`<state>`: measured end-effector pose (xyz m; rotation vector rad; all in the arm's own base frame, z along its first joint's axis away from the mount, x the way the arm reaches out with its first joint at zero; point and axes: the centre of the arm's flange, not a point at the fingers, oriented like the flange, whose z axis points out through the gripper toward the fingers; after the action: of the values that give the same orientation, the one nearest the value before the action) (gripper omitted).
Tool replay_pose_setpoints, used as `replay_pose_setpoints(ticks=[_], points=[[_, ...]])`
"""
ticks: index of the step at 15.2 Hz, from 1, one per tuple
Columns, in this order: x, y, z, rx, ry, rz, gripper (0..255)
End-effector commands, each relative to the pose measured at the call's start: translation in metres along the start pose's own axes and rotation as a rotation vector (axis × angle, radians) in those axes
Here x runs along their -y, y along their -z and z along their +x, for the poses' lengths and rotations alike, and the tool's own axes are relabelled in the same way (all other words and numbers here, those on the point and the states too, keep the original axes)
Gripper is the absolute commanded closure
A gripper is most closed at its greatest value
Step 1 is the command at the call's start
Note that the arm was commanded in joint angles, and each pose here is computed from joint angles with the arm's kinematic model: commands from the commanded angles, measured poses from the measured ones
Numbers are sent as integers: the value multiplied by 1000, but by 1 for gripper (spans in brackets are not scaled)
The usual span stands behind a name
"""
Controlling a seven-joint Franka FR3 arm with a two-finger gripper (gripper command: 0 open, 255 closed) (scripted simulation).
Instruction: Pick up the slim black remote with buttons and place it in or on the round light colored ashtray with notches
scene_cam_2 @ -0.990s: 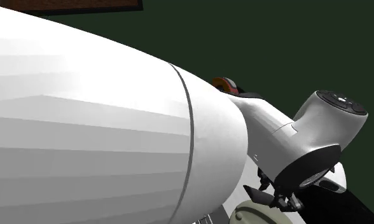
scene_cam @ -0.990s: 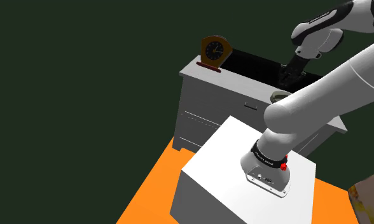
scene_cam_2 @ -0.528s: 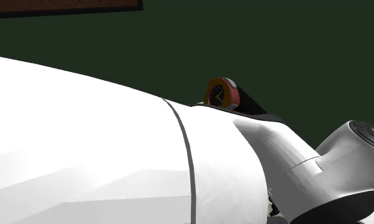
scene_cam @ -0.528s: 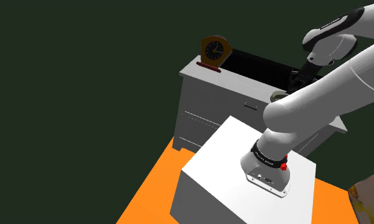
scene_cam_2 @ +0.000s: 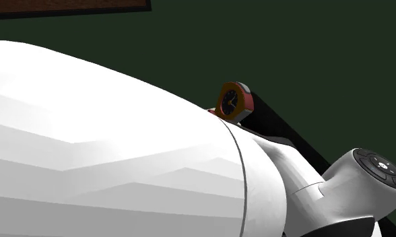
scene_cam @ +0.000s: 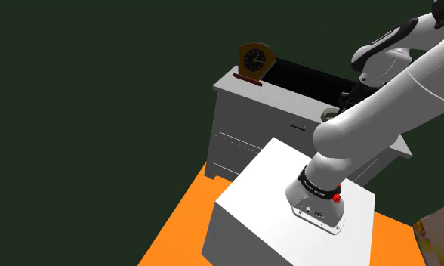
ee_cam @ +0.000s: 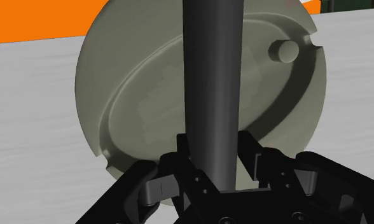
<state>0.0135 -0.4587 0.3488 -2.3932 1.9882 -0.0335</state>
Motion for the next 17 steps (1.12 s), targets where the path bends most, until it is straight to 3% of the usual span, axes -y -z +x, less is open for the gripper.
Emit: replay_pose_setpoints(ticks=[1, 7, 8, 13, 17], points=[[-1, -5, -1, 0, 1, 0, 255], [-1, -5, -1, 0, 1, 0, 255], [-1, -5, -1, 0, 1, 0, 0], [-1, -5, -1, 0, 1, 0, 0], [-1, 45, -1, 0, 1, 0, 0]])
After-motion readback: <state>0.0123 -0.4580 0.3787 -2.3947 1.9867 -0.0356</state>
